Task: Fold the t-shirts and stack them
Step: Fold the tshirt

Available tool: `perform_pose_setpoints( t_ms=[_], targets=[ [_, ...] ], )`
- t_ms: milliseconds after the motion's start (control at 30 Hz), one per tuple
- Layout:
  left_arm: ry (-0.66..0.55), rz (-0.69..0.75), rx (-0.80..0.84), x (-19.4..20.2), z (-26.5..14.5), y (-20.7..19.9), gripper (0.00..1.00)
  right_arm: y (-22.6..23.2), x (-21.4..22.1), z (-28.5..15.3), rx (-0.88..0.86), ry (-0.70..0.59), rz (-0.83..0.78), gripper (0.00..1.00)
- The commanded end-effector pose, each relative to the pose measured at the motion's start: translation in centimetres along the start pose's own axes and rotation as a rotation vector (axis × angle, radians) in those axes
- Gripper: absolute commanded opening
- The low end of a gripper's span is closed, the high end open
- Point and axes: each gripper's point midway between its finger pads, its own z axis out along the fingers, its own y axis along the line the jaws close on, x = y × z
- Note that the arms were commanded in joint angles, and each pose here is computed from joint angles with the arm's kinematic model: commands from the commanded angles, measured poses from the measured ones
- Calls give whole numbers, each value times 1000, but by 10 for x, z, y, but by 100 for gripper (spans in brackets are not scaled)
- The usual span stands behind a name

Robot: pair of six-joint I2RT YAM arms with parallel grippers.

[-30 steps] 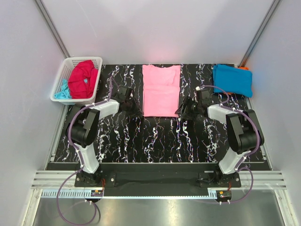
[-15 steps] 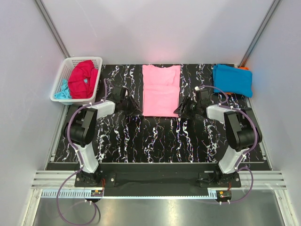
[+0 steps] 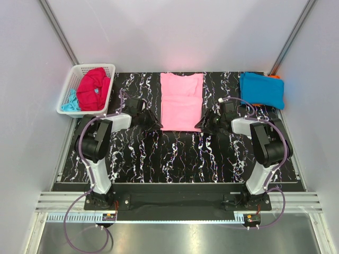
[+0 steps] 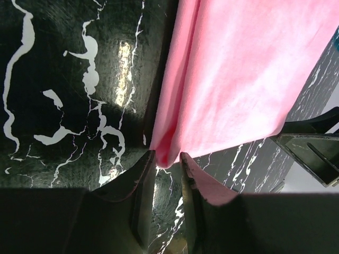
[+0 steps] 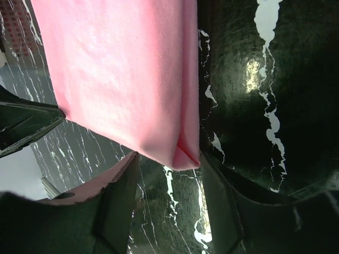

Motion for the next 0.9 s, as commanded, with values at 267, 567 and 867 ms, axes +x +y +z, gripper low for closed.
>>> perform_pose_setpoints(
  t_ms=[267,567,867],
  targets=[
    [17,30,-10,0,9,5,19,3,1,12,-21,30,9,0],
    [-10,57,-92,6,-2,19,0,-3,14,-3,29,56,11,0],
    [9,95,-128,50,-22,28,0,-13,60,-35,76,113,11,0]
  ],
)
